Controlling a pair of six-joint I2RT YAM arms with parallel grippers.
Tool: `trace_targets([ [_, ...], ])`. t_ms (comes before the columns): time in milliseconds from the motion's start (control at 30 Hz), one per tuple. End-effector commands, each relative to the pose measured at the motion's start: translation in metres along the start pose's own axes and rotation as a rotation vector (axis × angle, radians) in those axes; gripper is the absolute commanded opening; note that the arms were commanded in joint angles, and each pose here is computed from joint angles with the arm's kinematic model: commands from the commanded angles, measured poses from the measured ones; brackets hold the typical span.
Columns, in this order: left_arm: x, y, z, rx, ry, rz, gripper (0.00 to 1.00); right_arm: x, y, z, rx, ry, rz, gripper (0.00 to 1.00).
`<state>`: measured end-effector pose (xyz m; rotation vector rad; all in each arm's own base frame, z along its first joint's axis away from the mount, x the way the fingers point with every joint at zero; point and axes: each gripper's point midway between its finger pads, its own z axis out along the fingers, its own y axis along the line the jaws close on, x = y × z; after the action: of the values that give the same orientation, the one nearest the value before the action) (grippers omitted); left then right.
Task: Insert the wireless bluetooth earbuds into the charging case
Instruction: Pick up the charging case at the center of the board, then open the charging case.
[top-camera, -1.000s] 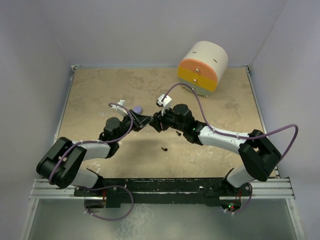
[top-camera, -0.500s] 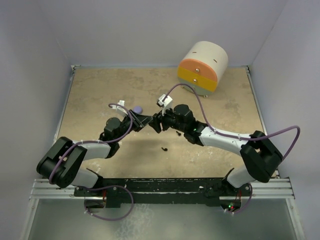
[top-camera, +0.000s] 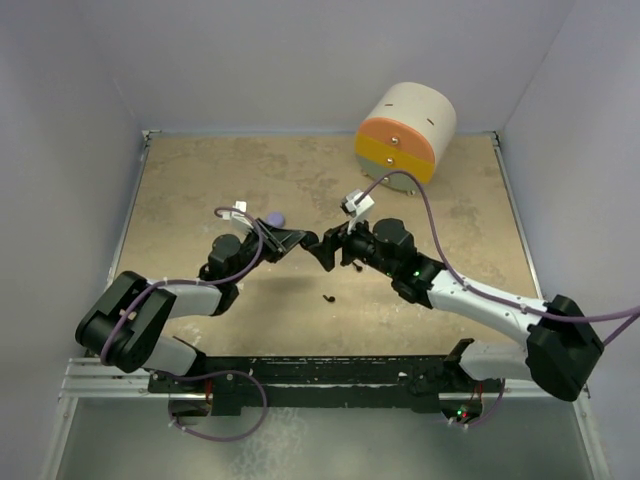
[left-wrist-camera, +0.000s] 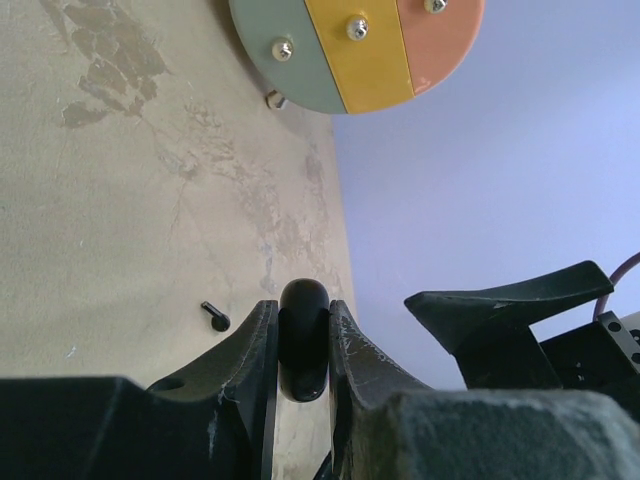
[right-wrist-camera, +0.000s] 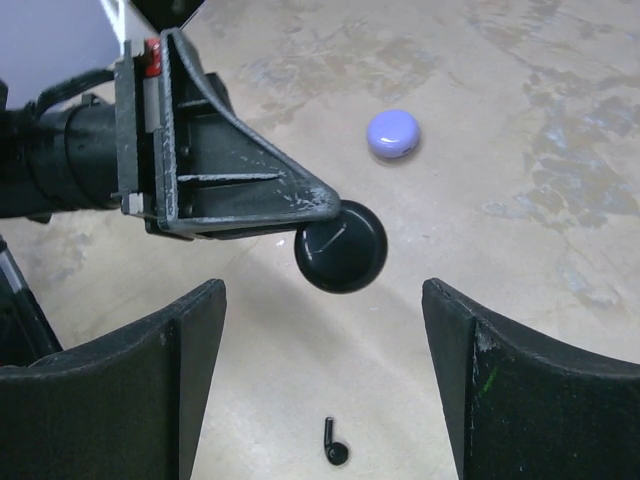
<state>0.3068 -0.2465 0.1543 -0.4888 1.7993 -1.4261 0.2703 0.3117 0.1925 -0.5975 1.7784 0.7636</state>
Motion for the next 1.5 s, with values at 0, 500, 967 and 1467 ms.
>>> trace_targets([
  [0,-0.014,-0.024,0.004,0.080,-0.043,0.001,0.00,-0.011,-0.014,-0.012,0.117,-0.030,0.099,0.81],
  [500,-0.013,-0.030,0.002,0.108,-0.039,-0.026,0.00,-0.004,-0.047,-0.008,0.308,-0.015,0.187,0.82],
  [967,-0.008,-0.032,-0.001,0.130,-0.015,-0.042,0.00,-0.011,-0.051,0.014,0.327,-0.012,0.181,0.82],
  [1467,-0.015,-0.052,-0.004,0.208,-0.037,-0.123,0.00,0.011,-0.062,0.033,0.344,0.025,0.193,0.82],
])
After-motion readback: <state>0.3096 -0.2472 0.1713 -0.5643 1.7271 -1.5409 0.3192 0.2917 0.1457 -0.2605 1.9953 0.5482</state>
